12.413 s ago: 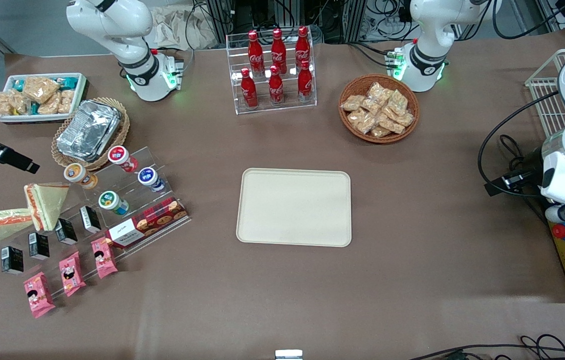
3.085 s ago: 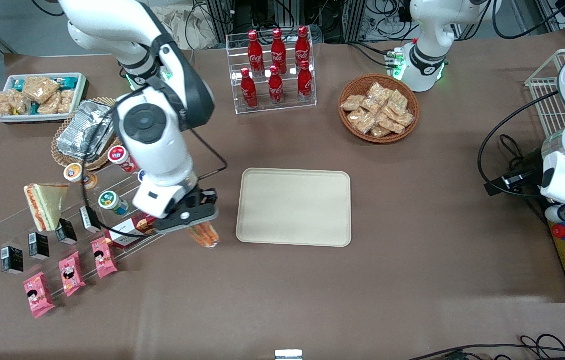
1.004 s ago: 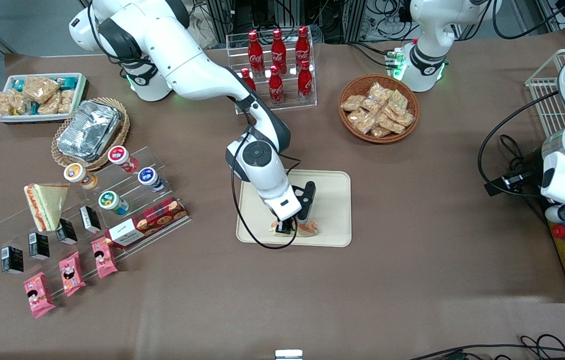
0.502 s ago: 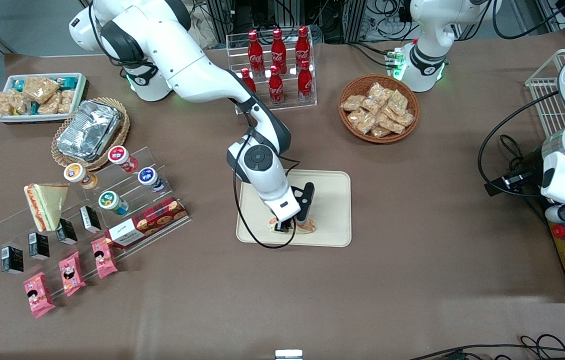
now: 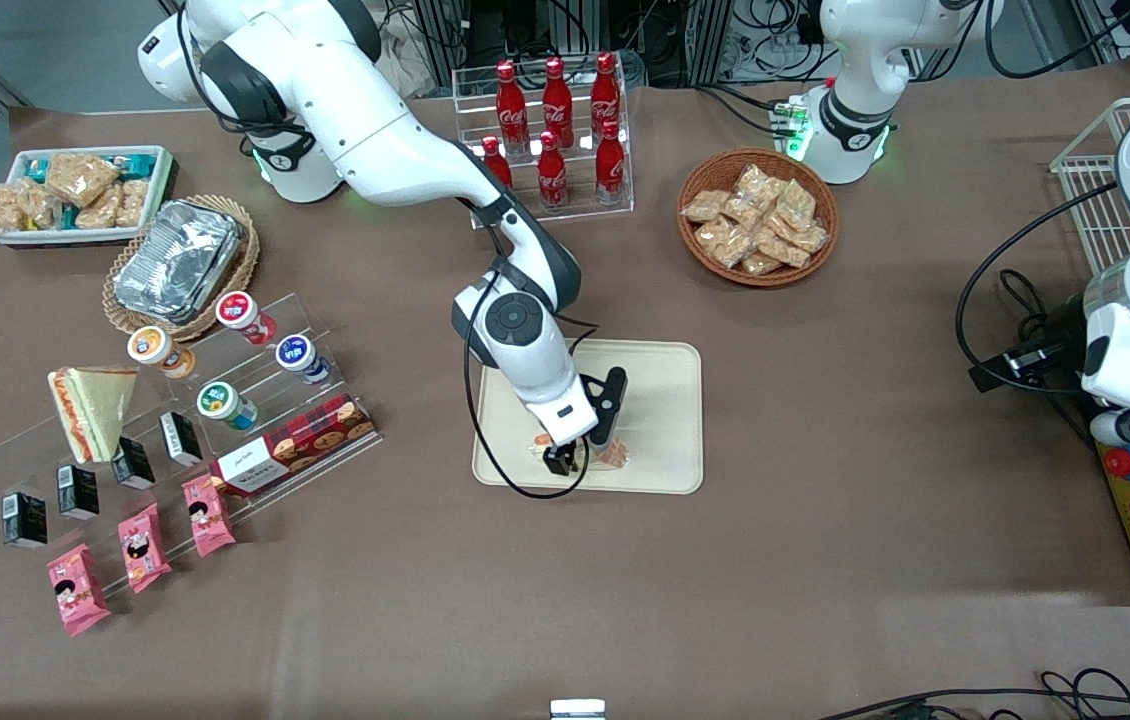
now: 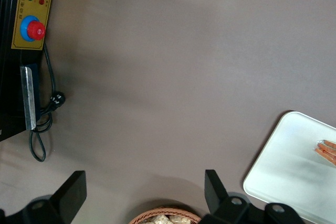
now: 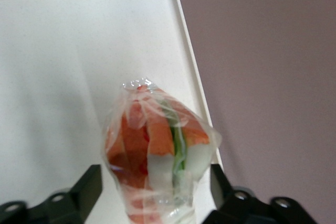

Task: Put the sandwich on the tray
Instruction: 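Open the right gripper to release the sandwich on the tray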

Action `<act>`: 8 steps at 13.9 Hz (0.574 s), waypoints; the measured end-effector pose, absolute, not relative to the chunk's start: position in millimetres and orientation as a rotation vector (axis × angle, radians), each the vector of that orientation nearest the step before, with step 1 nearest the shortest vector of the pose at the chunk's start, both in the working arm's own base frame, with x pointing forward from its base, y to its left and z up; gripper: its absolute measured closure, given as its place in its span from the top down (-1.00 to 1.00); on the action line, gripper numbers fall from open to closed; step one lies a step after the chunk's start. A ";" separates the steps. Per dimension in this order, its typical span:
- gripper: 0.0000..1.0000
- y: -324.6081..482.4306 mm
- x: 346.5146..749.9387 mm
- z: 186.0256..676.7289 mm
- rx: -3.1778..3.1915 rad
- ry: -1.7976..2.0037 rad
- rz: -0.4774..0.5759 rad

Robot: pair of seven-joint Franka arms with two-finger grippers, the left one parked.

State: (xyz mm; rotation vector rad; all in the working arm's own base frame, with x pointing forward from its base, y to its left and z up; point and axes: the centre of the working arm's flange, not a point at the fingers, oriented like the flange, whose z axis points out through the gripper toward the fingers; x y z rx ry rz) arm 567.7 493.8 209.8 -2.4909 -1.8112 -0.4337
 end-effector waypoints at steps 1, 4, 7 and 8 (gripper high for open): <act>0.95 494.0 567.2 210.0 -2.491 -1.812 -0.428; 0.95 494.2 563.8 224.0 -2.495 -1.813 -0.340; 0.95 492.1 560.0 272.1 -2.515 -1.742 -0.241; 0.95 490.6 558.2 292.2 -2.534 -1.700 -0.218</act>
